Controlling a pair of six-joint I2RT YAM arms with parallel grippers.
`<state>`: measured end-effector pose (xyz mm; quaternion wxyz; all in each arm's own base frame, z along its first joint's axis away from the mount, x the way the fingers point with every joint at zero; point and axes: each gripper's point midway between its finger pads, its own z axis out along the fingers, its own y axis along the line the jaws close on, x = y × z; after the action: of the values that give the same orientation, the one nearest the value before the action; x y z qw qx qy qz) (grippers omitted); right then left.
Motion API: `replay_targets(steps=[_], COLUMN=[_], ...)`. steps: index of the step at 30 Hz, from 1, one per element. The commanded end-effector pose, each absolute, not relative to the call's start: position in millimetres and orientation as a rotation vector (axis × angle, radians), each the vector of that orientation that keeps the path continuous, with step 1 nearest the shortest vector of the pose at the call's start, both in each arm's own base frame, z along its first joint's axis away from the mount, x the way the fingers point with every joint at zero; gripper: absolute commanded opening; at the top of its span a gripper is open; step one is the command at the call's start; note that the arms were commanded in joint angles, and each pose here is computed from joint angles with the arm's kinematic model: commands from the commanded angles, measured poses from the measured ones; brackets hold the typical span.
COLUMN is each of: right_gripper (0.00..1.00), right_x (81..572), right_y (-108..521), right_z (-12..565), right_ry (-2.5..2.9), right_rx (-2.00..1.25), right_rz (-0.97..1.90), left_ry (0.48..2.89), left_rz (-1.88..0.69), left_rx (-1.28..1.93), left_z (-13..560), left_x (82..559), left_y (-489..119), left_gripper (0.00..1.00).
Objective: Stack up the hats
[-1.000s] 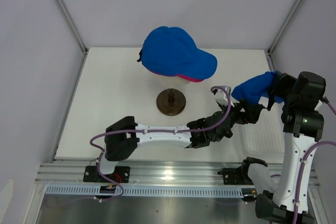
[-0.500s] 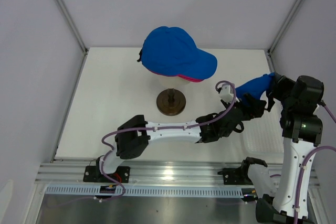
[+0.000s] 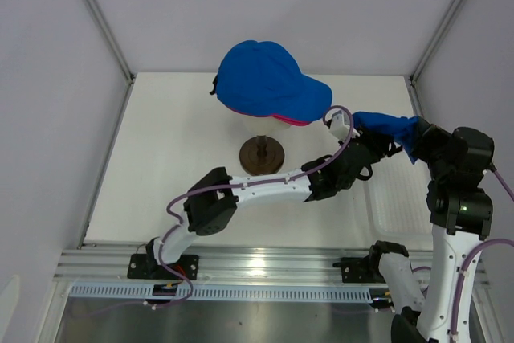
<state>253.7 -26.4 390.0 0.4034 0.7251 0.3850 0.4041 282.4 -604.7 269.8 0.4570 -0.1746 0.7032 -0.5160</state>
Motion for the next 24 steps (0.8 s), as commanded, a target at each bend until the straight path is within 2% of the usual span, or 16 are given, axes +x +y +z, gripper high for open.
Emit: replay_targets(steps=[1,2,3,4,9,10,11,13,16,19,20,22,23,24], right_gripper=[0.00,0.00,0.00,0.00,0.00,0.04,0.13,0.16,0.19,0.43,0.63,0.85,0.98,1.00], right_x=[252.2,250.6,247.6,246.4,234.7,236.0,233.4,228.6,213.1,206.3,205.7,204.0,204.3,203.3], right_y=[-28.4,-29.6,-32.8,-34.3,-61.5,-63.6,-69.7,-73.2,-77.9,-70.3,-56.2,-44.5,-40.5,-43.0], right_z=[398.5,397.6,397.3,396.4,400.2,409.0,408.4,419.6,427.3,421.9,423.0,410.1,410.9,403.8], right_ry=[0.938,0.940,0.930,0.947,0.947,0.953,1.008,1.035,1.110,1.250,1.306,1.446,1.486,1.534], right_rx=[1.813,1.812,1.805,1.780,1.616,1.548,1.470,1.360,1.184,0.981,0.885,0.729,0.687,0.679], right_rz=[1.032,1.016,0.990,0.958,0.703,0.675,0.561,0.479,0.309,0.183,0.213,0.152,0.143,0.101], left_ry=[1.717,1.710,1.720,1.706,1.777,1.799,1.795,1.871,1.871,1.811,1.825,1.743,1.801,1.798], left_rz=[-1.313,-1.296,-1.285,-1.271,-1.242,-1.240,-1.235,-1.215,-1.246,-1.298,-1.279,-1.266,-1.248,-1.248], left_rx=[-0.410,-0.382,-0.344,-0.292,-0.057,-0.003,0.057,0.250,0.486,0.729,0.784,0.875,0.938,0.963], left_z=[286.3,288.8,287.0,298.8,318.6,320.1,334.6,326.0,344.4,383.6,383.1,417.7,405.1,407.3], left_x=[274.9,276.3,275.9,275.4,267.4,264.3,264.1,247.3,225.8,200.7,196.9,192.9,186.4,185.7], left_y=[-610.9,-608.6,-607.3,-602.2,-573.6,-569.7,-560.3,-554.3,-542.7,-535.0,-533.5,-530.9,-524.5,-521.5], left_gripper=[0.26,0.10,0.03,0.01,0.01,0.01,0.01,0.01,0.01,0.01,0.01,0.01,0.01,0.01])
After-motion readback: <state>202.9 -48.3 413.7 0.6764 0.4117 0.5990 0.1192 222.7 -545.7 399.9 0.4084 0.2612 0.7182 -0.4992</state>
